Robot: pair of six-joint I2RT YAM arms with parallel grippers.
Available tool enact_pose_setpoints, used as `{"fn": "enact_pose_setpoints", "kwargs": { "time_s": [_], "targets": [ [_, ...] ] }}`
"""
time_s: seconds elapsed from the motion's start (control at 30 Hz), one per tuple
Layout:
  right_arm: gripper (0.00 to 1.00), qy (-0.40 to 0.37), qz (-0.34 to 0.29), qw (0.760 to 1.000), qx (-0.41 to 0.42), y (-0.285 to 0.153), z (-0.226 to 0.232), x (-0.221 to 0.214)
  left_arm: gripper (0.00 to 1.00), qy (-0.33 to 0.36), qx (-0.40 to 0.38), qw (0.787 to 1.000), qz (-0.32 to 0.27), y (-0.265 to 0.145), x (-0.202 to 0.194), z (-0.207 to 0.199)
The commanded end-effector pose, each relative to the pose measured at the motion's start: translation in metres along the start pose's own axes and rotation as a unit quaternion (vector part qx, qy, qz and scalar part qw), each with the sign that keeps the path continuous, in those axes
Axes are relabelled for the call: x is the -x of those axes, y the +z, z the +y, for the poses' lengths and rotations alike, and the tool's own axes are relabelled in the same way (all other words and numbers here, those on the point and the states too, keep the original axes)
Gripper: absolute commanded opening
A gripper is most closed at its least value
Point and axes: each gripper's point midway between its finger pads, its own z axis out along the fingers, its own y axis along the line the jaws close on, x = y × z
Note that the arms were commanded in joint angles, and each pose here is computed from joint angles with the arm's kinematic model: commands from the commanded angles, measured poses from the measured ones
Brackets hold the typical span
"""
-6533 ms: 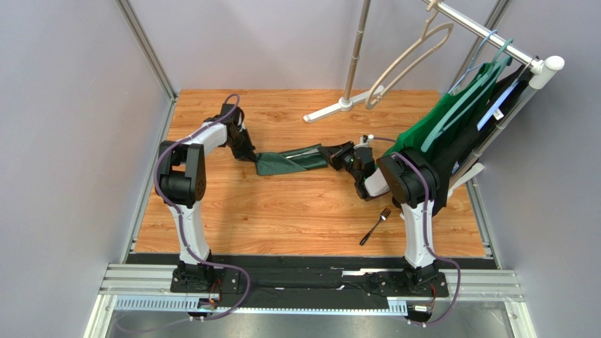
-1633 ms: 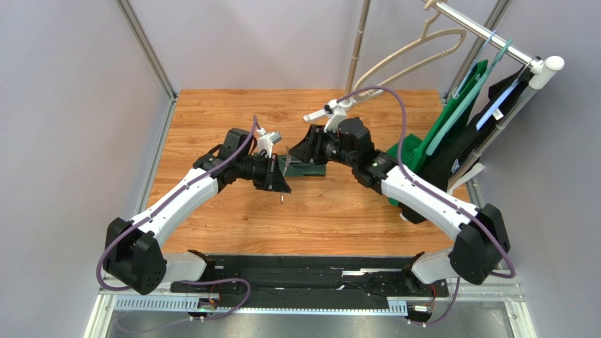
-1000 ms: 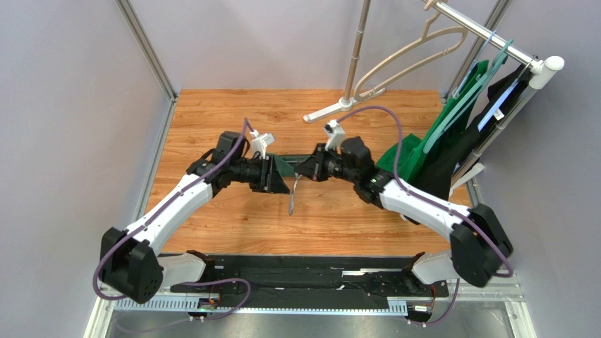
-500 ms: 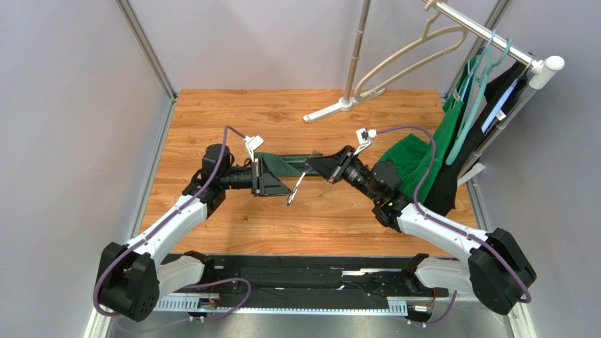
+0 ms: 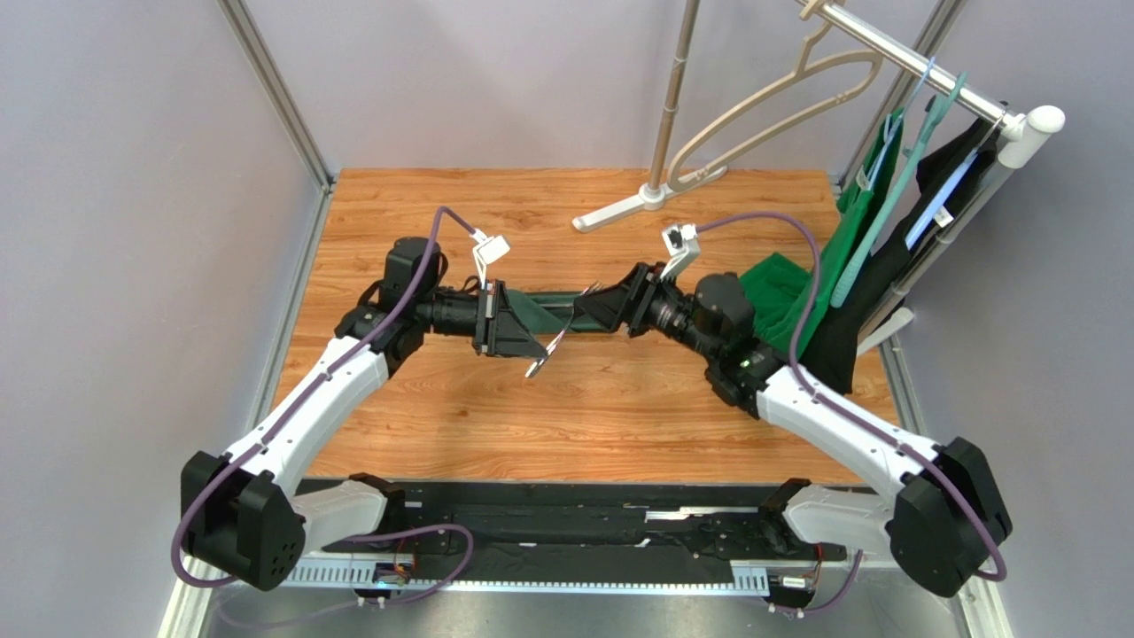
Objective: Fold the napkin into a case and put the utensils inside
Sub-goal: Pass from the right arm to the left, then pass from the left arm to the right
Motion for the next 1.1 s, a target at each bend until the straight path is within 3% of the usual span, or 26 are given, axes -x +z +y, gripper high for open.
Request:
{"fn": "enact_pose_setpoints", "kwargs": {
  "time_s": [0.0, 0.03, 0.1, 0.23, 0.33, 0.57, 0.9, 1.07],
  "targets": [
    [0.55, -0.123, 0.109, 0.986, -0.029, -0.031, -0.006, -0.005, 0.0, 0.015, 0.025, 0.999, 0.032, -0.007, -0.019, 0.009],
    [0.59, -0.12, 0.116, 0.986, -0.017, -0.033, -0.006, -0.005, 0.0, 0.017, 0.023, 0.999, 0.03, -0.007, -0.019, 0.008],
    [0.57, -0.095, 0.138, 0.986, 0.006, -0.036, -0.013, -0.003, 0.0, 0.015, 0.011, 0.999, 0.032, -0.007, -0.022, 0.005],
    [0.44, -0.09, 0.174, 0.979, 0.052, -0.03, -0.008, -0.005, 0.0, 0.017, -0.008, 0.999, 0.028, -0.007, -0.021, -0.002],
    [0.4, -0.093, 0.191, 0.974, 0.075, -0.028, -0.009, -0.01, 0.0, 0.019, -0.017, 0.999, 0.027, -0.009, -0.022, -0.008],
    [0.31, -0.077, 0.196, 0.968, 0.135, -0.021, 0.004, -0.01, 0.0, 0.012, -0.029, 0.999, 0.033, -0.008, -0.027, -0.008],
    [0.29, -0.058, 0.193, 0.967, 0.157, -0.011, 0.006, -0.008, 0.0, 0.007, -0.038, 0.999, 0.036, -0.007, -0.029, -0.009],
    [0.19, -0.047, 0.196, 0.966, 0.159, -0.009, 0.003, -0.007, 0.0, 0.002, -0.039, 0.999, 0.038, -0.007, -0.03, -0.007]
  ]
}}
